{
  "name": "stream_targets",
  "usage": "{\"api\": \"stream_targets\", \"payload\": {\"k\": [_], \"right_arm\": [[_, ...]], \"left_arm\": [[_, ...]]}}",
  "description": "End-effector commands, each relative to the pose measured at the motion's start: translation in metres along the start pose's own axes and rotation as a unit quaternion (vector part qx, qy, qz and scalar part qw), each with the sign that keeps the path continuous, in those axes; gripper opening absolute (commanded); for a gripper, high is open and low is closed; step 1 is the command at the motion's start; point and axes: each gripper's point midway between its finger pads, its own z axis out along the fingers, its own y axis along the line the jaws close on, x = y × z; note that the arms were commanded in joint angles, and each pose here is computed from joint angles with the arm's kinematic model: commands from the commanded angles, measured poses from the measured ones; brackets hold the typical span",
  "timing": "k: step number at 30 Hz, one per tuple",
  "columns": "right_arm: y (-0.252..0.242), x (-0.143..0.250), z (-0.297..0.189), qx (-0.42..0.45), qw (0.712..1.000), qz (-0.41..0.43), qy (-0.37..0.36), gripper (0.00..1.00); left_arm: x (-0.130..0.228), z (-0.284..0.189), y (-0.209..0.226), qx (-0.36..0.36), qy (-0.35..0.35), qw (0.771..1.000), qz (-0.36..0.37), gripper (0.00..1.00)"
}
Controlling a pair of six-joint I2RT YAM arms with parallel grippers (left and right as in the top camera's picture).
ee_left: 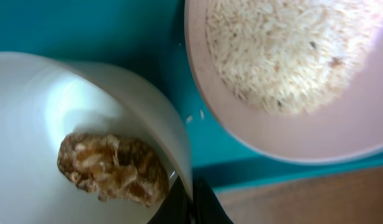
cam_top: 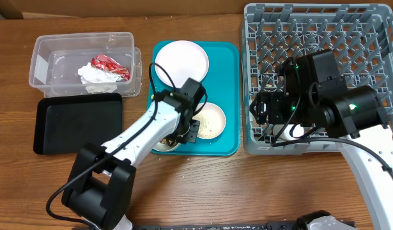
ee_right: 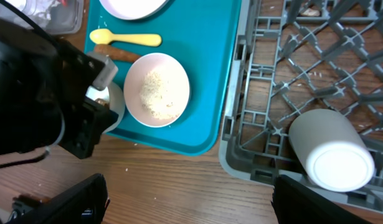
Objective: Sort waste into correct bins and load items into the dishwasher
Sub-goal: 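Grasp the white bowl of food scraps with the left gripper, then tip the scraps bowl over the black tray to empty it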
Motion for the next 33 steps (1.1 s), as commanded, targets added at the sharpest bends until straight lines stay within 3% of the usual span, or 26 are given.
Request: {"api": "stream_targets", "payload": {"k": [1, 6, 11, 16, 19, 23, 28, 33], "right_arm": [[-0.001, 0.000, -0.001, 0.002, 1.000, 0.001, -0.004, 0.87], [-0.001, 0.000, -0.001, 0.002, 1.000, 0.000, -0.004, 0.87], [-0.001, 0.000, -0.001, 0.002, 1.000, -0.001, -0.004, 0.88], [0.000, -0.002, -0.001, 0.001, 1.000, -0.002, -0.008, 0.88], [0.000, -0.003, -0.001, 0.000, 1.000, -0.003, -0.009, 0.88], [0.000, -0.003, -0.001, 0.000, 1.000, -0.003, -0.010, 0.88], [0.000, -0.003, -0.001, 0.000, 1.000, -0.003, -0.010, 0.88], [0.000, -0.003, -0.001, 0.000, 1.000, -0.003, -0.010, 0.88]], "left_arm": [[-0.030, -0.052, -0.003, 0.030, -0.034, 0.999, -0.019, 0.04], [-0.042, -0.119, 0.031, 0.028, -0.048, 0.997, -0.062, 0.04], [-0.029, -0.155, 0.084, 0.041, -0.072, 0.990, -0.116, 0.04], [-0.014, -0.175, 0.133, 0.106, -0.101, 0.977, -0.156, 0.04], [-0.009, -0.172, 0.151, 0.195, -0.122, 0.961, -0.151, 0.04], [-0.002, -0.158, 0.174, 0.321, -0.183, 0.913, -0.171, 0.04], [0.006, -0.141, 0.216, 0.423, -0.301, 0.822, -0.236, 0.04], [0.016, -0.148, 0.259, 0.514, -0.415, 0.700, -0.271, 0.04]]}}
